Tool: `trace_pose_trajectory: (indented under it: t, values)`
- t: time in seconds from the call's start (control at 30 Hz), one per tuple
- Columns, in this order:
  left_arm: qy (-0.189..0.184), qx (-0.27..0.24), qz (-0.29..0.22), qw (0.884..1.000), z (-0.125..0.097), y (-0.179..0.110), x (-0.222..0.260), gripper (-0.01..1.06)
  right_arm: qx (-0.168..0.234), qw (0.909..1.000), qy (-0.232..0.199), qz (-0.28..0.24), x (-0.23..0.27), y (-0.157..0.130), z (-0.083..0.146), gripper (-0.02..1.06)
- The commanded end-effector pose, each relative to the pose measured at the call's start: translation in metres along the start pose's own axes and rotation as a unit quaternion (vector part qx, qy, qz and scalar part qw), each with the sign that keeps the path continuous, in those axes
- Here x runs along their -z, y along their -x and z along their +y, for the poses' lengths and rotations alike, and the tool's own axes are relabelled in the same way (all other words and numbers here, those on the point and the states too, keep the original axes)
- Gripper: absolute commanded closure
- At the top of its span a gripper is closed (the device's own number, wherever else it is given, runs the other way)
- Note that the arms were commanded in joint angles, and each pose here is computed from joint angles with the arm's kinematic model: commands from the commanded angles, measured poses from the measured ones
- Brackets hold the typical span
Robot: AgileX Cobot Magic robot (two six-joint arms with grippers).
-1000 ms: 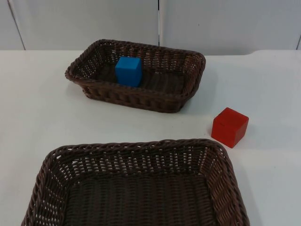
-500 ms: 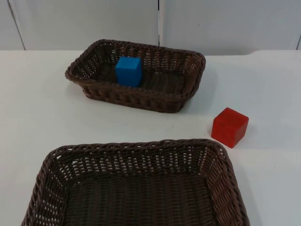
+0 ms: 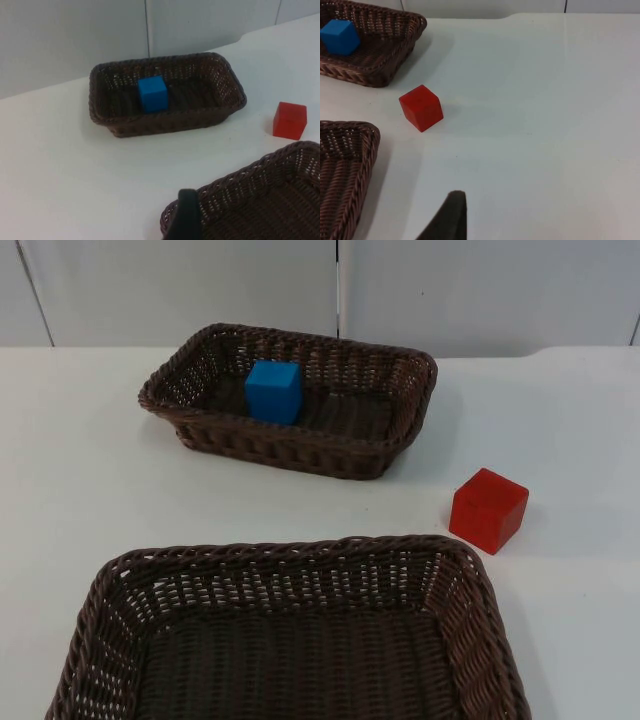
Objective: Pick up one cube with the left hand and place it into the upper basket. Pick up one cube with the right hand and place it into the lower basket.
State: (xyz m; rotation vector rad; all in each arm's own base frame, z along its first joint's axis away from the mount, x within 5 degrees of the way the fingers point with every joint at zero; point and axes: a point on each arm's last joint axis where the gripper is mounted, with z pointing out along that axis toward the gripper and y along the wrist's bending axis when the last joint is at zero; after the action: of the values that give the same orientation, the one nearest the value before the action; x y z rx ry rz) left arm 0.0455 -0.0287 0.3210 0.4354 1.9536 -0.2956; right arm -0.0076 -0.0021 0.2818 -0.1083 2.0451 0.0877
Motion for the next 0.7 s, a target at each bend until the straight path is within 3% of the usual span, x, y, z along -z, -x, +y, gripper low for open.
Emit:
trace_pose_trajectory:
  t: [0.0,0.67]
  values:
    - [0.002,0.002,0.011,1.000,0.0003,-0.0041,-0.0010,0.36,0.001,1.0000,-0.005,0.000,-0.0011,-0.0013,-0.0003,-0.01]
    - [0.005,-0.001,0.014,1.000,0.0011,-0.0054,-0.0019,0.36,0.003,1.0000,-0.008,0.000,-0.0011,-0.0013,-0.0009,-0.01]
